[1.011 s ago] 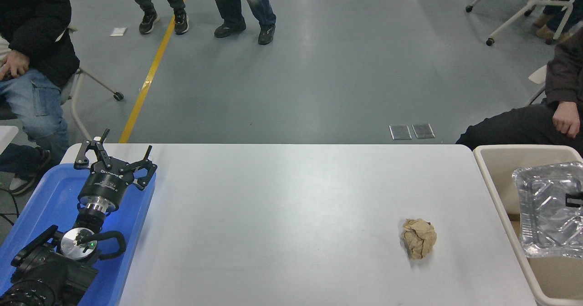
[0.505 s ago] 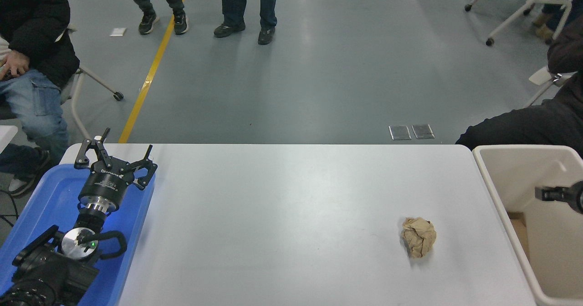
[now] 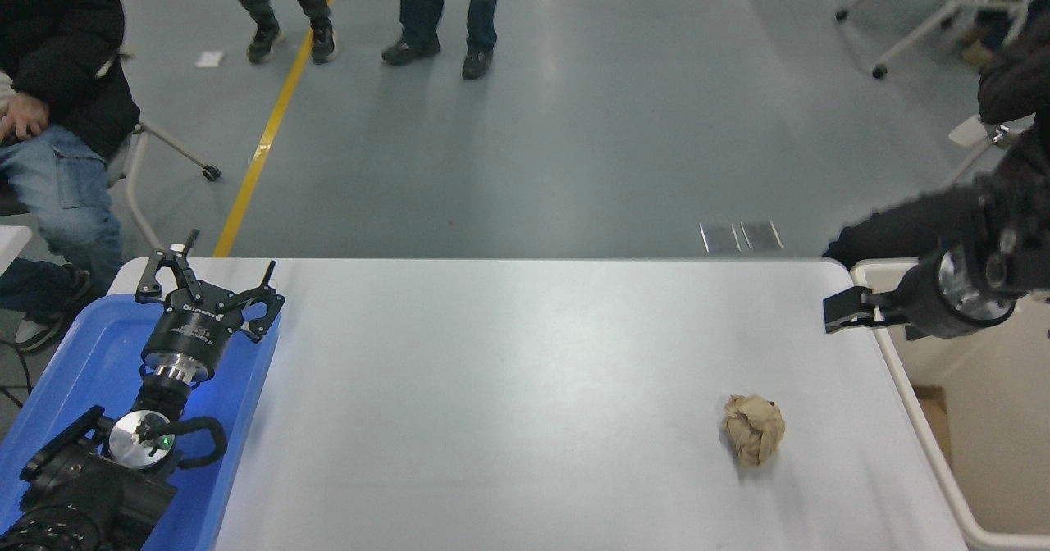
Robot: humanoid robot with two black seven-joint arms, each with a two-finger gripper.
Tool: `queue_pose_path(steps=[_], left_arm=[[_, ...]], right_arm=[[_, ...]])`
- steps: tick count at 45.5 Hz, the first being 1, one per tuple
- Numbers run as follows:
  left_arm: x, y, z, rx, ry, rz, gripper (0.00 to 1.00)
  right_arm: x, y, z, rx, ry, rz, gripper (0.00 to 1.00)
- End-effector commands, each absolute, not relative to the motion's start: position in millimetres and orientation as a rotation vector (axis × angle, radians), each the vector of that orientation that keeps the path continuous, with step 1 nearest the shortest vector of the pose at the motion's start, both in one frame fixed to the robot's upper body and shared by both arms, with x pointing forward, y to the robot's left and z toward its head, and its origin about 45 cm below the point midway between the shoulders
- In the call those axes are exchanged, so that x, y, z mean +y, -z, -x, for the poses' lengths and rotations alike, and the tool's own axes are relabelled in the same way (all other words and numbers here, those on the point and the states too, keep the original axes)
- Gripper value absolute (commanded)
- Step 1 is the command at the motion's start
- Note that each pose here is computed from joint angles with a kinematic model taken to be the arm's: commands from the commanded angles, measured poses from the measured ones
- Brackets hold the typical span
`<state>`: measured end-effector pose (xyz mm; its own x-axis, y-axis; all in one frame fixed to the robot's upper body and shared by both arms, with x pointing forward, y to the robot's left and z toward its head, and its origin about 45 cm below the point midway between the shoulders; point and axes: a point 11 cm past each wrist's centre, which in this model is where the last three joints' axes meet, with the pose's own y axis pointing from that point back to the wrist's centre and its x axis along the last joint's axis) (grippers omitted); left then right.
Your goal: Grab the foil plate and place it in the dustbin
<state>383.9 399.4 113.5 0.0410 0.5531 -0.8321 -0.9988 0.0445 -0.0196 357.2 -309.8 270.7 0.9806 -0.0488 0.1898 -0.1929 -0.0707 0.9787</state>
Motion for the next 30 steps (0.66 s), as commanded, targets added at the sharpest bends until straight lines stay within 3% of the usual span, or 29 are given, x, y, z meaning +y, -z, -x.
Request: queue_pose_path(steps=[1, 14, 30], left_arm=[[399.7, -113.5, -383.8, 0.764, -1.384, 0.762, 0.99], [399.7, -113.5, -383.8, 0.764, -1.384, 0.762, 0.99], [399.5, -113.1, -383.6, 0.765, -1.385, 0.764, 0.99]], right_arm=[[-226, -328, -336, -0.024, -0.104, -1.679, 1.00], [-205, -370, -324, 0.012, -0.147, -1.648, 1.00], [-207, -380, -316, 0.003, -0.145, -1.639, 1.00]])
